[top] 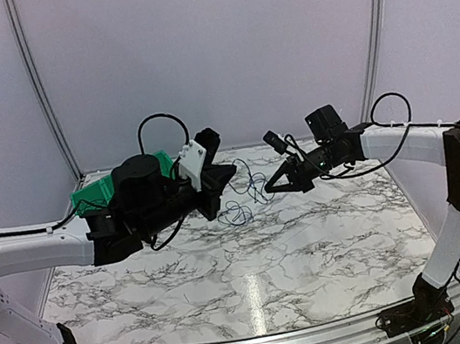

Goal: Untangle the cables

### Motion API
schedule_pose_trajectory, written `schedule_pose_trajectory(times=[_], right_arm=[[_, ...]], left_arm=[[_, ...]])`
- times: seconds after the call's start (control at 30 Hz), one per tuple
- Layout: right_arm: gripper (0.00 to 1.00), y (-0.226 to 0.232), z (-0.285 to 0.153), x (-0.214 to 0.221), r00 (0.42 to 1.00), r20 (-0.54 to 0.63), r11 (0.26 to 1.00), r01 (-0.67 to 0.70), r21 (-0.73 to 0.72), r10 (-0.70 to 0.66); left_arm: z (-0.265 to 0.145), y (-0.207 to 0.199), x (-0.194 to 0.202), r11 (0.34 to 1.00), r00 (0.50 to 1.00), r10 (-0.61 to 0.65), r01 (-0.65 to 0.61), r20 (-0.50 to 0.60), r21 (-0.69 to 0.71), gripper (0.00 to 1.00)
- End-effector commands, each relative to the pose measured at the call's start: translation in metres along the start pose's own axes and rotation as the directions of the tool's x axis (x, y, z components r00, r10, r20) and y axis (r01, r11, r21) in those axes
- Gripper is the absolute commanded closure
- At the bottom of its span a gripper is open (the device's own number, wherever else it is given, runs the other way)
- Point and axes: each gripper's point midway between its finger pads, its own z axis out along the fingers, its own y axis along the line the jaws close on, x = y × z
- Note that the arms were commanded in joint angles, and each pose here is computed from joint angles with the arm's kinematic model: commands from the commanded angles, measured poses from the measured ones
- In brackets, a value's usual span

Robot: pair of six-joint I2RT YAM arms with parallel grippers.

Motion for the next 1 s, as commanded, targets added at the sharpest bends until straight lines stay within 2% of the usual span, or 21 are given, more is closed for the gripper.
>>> schedule_pose_trajectory(times=[0.0, 0.27, 0.63, 0.77, 0.87, 0.9, 0.97], right_arm=[[1.00, -0.037, -0.018, -0.005, 1.000, 0.018, 0.984, -0.008, 0.176, 0.005], [1.00, -0.064, -0.020, 0.007, 0.999, -0.016, 0.958, -0.022, 0.284, 0.028], [1.00, -0.087, -0.024, 0.018, 0.997, -0.041, 0.925, -0.052, 0.377, 0.072], [1.00, -0.087, -0.026, 0.017, 0.997, -0.050, 0.922, -0.031, 0.386, 0.054], [1.00, -0.080, -0.028, 0.012, 0.999, -0.048, 0.926, 0.004, 0.376, 0.015], [1.00, -0.076, -0.029, 0.009, 0.999, -0.046, 0.930, 0.019, 0.367, -0.002], [1.00, -0.066, -0.033, 0.003, 0.998, -0.040, 0.933, 0.055, 0.356, -0.044]], left_arm=[[-0.040, 0.024, -0.055, 0.994, 0.990, 0.036, -0.021, 0.138, -0.104, 1.00], [-0.083, 0.051, -0.074, 0.972, 0.980, 0.080, -0.036, 0.182, -0.232, 1.00], [-0.121, 0.069, -0.084, 0.949, 0.971, 0.091, -0.018, 0.223, -0.313, 1.00], [-0.125, 0.075, -0.074, 0.936, 0.975, 0.099, -0.024, 0.198, -0.350, 1.00], [-0.121, 0.077, -0.049, 0.926, 0.986, 0.098, -0.041, 0.136, -0.375, 1.00], [-0.117, 0.075, -0.037, 0.929, 0.990, 0.093, -0.049, 0.105, -0.366, 0.93], [-0.111, 0.066, -0.010, 0.945, 0.997, 0.069, -0.052, 0.042, -0.323, 0.69]])
